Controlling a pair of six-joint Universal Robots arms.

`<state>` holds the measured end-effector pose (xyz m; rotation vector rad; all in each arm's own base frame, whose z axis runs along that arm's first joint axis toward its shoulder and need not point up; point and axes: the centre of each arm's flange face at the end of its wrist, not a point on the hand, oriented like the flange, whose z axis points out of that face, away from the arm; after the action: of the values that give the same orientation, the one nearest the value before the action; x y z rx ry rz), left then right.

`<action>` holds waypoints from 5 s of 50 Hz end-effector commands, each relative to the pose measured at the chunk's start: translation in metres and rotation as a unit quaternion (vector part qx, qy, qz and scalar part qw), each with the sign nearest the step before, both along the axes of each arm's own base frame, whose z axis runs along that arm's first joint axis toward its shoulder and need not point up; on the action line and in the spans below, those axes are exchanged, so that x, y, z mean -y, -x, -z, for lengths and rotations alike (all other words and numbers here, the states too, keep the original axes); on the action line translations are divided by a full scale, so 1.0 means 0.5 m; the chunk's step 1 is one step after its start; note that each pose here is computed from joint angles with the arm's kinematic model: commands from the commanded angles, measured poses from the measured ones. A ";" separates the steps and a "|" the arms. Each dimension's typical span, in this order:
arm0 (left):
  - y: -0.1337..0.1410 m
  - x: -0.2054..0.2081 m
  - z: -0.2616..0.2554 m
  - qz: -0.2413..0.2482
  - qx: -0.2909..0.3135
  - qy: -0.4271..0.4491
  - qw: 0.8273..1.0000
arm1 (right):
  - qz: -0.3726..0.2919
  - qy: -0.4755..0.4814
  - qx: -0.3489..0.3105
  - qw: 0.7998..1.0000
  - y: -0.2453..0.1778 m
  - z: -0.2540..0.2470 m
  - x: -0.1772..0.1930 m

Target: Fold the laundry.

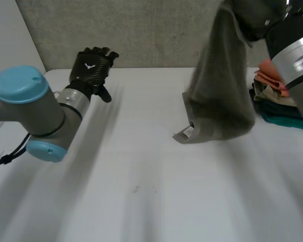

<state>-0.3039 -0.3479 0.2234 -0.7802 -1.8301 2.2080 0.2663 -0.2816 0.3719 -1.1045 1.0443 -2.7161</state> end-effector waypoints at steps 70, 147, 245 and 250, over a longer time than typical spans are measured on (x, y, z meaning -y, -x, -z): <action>0.030 -0.379 0.197 0.069 0.101 -0.373 0.920 | 0.169 -0.197 -0.019 0.966 0.051 0.090 0.000; 0.066 -0.374 0.194 0.076 0.033 -0.334 0.939 | 0.210 -0.240 -0.052 0.946 0.155 0.055 -0.008; -0.133 0.027 -0.223 -0.150 -0.046 0.185 0.970 | 0.164 -0.362 -0.082 0.914 -0.025 0.313 0.026; -0.140 0.002 -0.272 -0.149 -0.059 0.207 0.965 | 0.103 -0.417 -0.073 0.900 -0.068 0.335 -0.038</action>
<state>-0.2387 -0.3595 0.3365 -0.4672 -1.5940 2.7750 0.2806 -0.2962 0.2160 -1.0800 2.1638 -2.0968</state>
